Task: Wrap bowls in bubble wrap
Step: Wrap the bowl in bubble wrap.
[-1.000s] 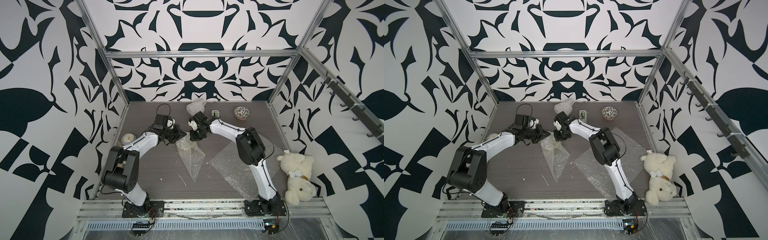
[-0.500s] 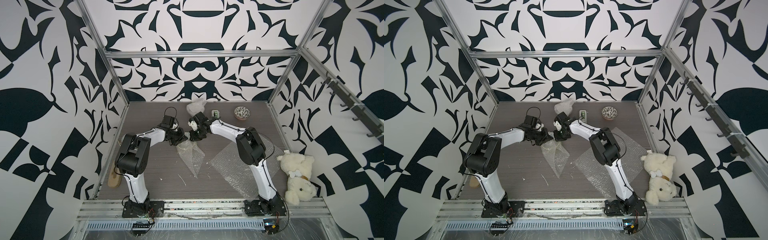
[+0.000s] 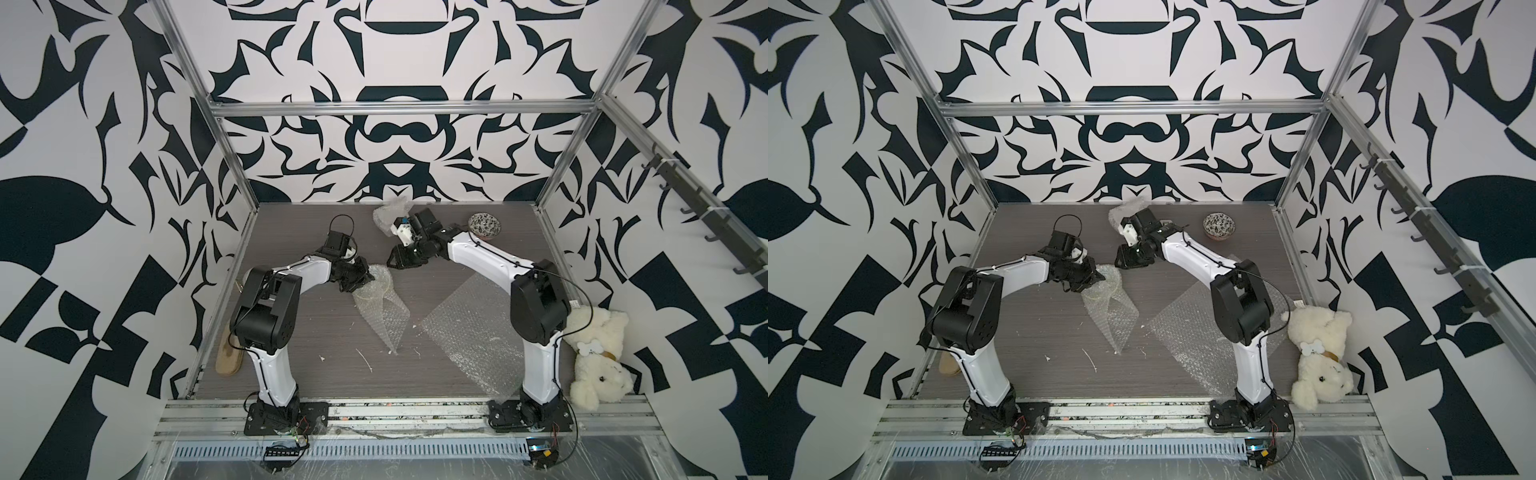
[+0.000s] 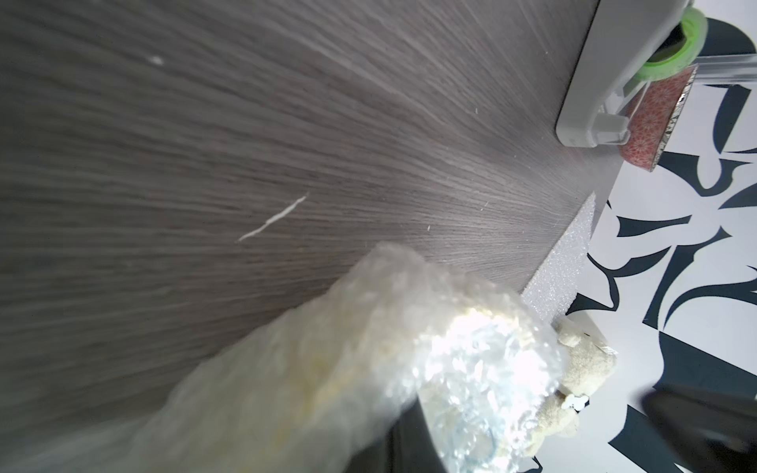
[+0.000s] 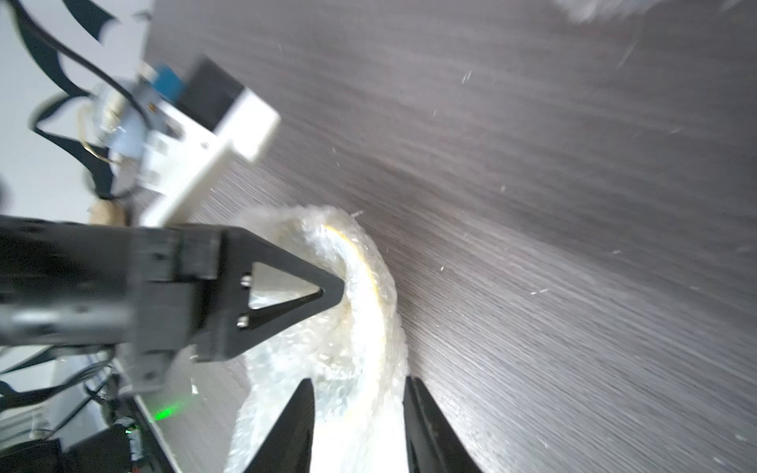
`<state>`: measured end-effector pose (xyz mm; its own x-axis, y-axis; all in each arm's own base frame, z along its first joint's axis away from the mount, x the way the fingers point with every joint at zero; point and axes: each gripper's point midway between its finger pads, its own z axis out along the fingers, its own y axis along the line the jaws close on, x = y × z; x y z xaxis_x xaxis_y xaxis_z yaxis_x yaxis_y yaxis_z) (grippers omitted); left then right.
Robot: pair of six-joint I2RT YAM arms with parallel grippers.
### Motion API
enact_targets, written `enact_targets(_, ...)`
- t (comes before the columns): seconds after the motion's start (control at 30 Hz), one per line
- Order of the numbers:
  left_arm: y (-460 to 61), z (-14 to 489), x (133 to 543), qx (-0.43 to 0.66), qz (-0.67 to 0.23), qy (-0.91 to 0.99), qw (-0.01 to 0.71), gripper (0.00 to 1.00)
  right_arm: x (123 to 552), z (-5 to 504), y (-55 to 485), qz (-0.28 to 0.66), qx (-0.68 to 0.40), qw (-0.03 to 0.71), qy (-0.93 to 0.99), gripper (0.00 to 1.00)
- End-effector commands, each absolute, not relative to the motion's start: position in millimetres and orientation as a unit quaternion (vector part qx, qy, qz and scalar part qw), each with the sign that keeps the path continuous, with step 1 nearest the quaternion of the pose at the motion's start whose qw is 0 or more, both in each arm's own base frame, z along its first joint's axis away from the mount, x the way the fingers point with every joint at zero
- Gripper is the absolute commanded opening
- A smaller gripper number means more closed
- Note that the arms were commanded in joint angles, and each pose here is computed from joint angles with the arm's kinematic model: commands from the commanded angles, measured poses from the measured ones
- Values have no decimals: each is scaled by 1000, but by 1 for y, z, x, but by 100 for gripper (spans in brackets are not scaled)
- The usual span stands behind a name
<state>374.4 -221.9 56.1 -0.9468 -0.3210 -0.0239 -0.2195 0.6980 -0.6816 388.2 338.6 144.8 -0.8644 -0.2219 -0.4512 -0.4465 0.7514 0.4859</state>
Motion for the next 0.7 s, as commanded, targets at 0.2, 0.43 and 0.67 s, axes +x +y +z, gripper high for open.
enact_targets(0.2, -222, 61, 378, -137, -338, 928, 71, 2, 348, 163, 375, 313, -292, 185, 884, 47)
enact_targets(0.43, -226, 67, 383, -134, -345, 926, 74, 2, 343, 133, 390, 291, -317, 152, 890, 45)
enact_targets(0.67, -227, 75, 387, -130, -347, 925, 79, 3, 348, 115, 394, 275, -317, 141, 897, 27)
